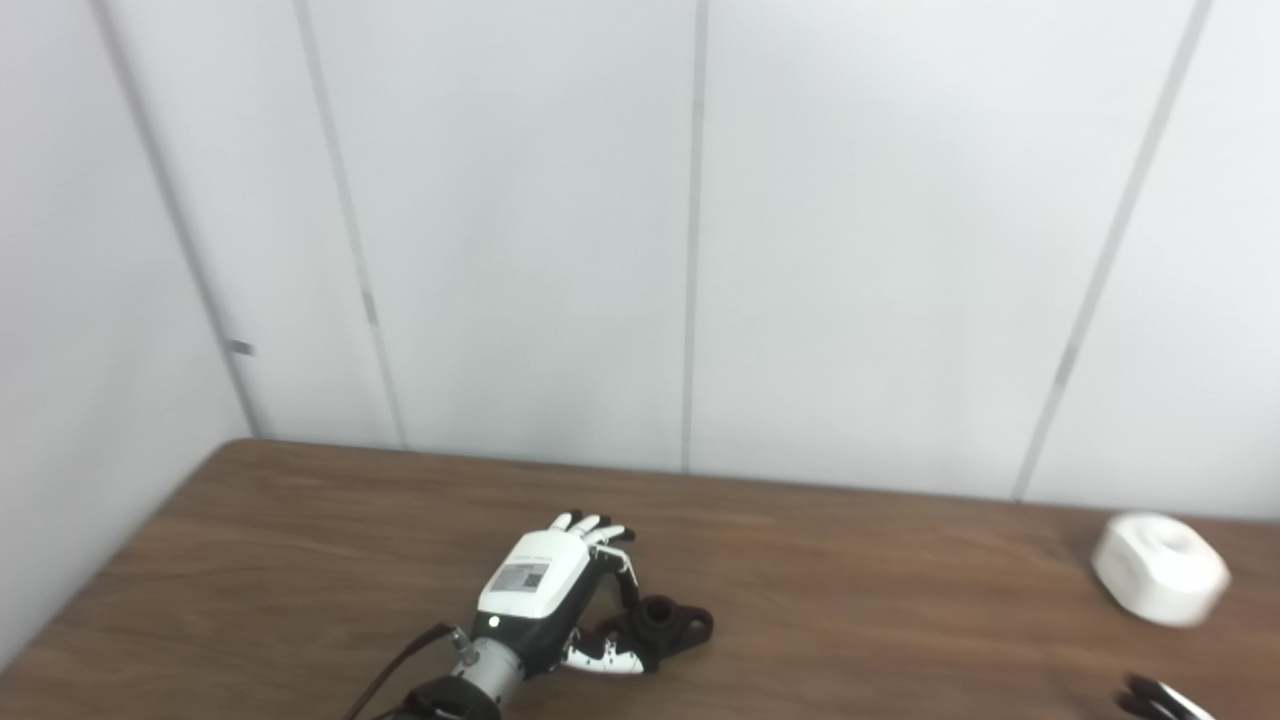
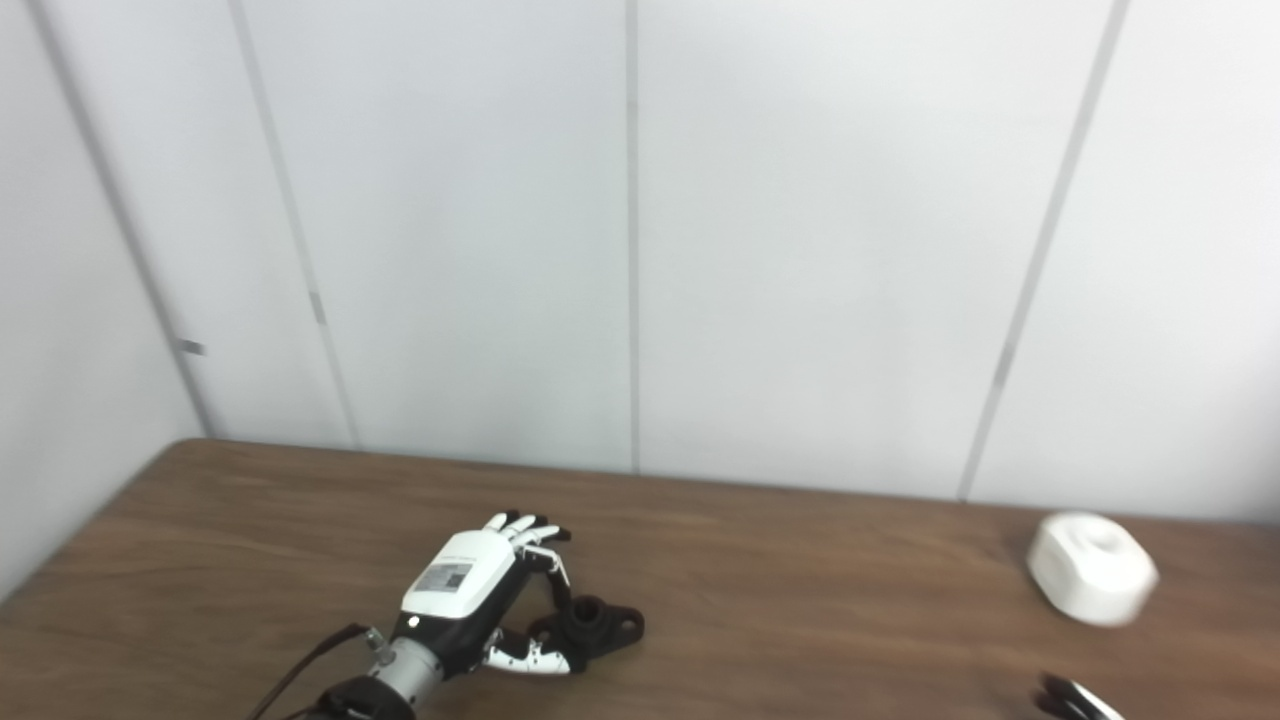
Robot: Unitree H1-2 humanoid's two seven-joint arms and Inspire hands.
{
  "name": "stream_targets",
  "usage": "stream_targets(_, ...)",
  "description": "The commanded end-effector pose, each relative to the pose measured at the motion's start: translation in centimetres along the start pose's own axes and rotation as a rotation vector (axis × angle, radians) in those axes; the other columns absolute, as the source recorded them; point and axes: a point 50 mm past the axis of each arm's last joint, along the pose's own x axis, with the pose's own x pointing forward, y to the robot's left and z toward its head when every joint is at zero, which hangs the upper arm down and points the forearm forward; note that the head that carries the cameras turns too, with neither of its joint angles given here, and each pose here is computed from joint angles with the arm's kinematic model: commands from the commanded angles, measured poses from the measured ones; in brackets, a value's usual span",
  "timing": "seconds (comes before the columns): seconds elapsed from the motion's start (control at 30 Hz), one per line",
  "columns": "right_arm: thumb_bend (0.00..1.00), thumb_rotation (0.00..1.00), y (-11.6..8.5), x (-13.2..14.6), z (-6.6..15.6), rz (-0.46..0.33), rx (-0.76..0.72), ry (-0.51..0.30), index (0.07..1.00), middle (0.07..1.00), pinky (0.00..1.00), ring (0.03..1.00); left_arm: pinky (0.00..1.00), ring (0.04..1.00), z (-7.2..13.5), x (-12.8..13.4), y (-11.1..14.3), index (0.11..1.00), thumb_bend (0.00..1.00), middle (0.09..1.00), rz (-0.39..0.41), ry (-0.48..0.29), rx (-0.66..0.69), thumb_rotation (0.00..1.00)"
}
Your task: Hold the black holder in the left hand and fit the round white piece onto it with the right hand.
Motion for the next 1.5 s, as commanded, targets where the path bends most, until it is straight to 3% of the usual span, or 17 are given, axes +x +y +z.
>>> stream_targets(0.0,0.95,0.66,1.3,-0.2,0.2,0.035,0.01,0.003,0.822,0.808,0.59,0.742,0.98,0.927,1.5,0.5,0.9,0.482,0.52,0.874,0.026,-0.086,0.016,0.05)
stream_targets(0.3,0.89,0.63,2.2,0.1,1.1,0.037,0.018,-0.013,0.817,0.8,0.58,0.734,1.0,0.949,4.2,0.7,-0.7,0.482,0.52,0.877,-0.008,-0.189,-0.039,0.05)
stream_targets(0.5,0.92,0.63,2.9,0.4,1.7,0.036,0.025,-0.016,0.82,0.809,0.6,0.743,1.0,0.953,5.4,0.6,-1.5,0.481,0.52,0.875,-0.028,-0.258,-0.055,0.05)
stream_targets(0.77,0.93,0.63,3.4,0.6,2.1,0.034,0.039,-0.013,0.817,0.811,0.59,0.747,1.0,0.956,5.5,0.6,-2.2,0.481,0.52,0.881,-0.05,-0.278,-0.063,0.05)
stream_targets(1.1,0.93,0.64,3.8,0.5,2.8,0.033,0.031,-0.021,0.819,0.824,0.59,0.756,1.0,0.937,4.8,0.8,-2.1,0.481,0.52,0.863,-0.015,-0.289,-0.068,0.05)
stream_targets(1.17,0.92,0.64,3.6,0.2,4.4,-0.013,0.016,-0.084,0.818,0.83,0.59,0.763,1.0,0.931,4.3,0.8,-2.1,0.48,0.52,0.856,-0.001,-0.294,-0.075,0.05)
stream_targets(1.3,0.88,0.65,1.3,-0.6,9.0,-0.178,-0.02,-0.198,0.776,0.797,0.58,0.749,1.0,0.947,4.0,0.6,-1.9,0.482,0.52,0.868,-0.023,-0.273,-0.071,0.05)
stream_targets(1.47,0.9,0.67,-3.7,-0.5,13.5,-0.413,-0.157,-0.264,0.725,0.747,0.5,0.679,1.0,0.948,3.8,0.7,-2.2,0.482,0.52,0.874,-0.025,-0.251,-0.084,0.05)
